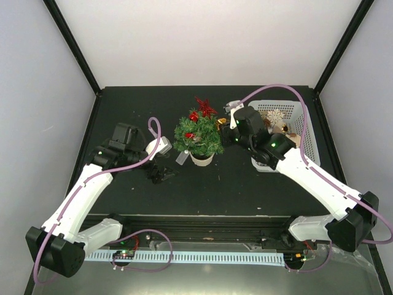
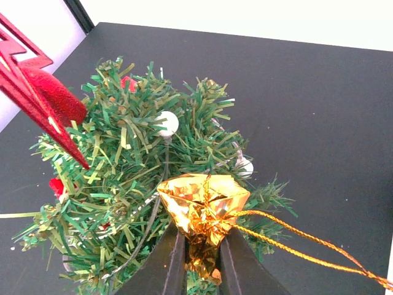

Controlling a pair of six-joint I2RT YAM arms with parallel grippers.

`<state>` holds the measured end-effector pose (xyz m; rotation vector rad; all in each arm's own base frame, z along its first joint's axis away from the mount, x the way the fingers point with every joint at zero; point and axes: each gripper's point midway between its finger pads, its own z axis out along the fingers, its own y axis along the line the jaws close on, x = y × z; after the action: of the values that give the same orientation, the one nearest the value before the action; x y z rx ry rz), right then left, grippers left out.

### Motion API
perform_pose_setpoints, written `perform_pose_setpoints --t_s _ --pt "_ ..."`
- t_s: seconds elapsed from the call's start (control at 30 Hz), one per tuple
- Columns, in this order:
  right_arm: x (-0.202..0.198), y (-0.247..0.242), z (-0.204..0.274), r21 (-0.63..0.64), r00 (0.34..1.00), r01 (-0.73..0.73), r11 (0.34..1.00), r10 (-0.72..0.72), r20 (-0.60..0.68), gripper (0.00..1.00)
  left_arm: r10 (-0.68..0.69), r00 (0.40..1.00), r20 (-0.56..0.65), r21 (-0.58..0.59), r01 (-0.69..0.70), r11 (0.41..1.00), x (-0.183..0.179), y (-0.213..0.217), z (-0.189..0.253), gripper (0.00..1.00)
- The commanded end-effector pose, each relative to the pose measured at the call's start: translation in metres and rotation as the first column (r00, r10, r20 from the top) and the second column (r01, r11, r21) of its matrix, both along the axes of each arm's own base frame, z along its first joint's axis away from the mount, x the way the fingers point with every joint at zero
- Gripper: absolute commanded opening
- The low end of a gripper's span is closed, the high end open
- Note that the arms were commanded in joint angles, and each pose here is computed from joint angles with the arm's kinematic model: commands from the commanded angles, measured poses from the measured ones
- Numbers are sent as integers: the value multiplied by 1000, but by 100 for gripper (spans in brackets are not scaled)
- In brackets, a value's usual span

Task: Decorate the small christmas tree

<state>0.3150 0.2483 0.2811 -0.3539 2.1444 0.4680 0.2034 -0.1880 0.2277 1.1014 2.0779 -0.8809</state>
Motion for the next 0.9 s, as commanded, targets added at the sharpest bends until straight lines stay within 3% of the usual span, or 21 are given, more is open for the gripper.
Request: perform_pose_setpoints --t_s 0.0,0.87 --pt "9 -5 16 11 998 46 999 -47 42 9 19 999 42 -17 -18 1000 6 1 12 99" --pt "4 25 -22 61 996 -67 996 70 -56 8 21 999 42 -22 -20 1000 6 1 13 99"
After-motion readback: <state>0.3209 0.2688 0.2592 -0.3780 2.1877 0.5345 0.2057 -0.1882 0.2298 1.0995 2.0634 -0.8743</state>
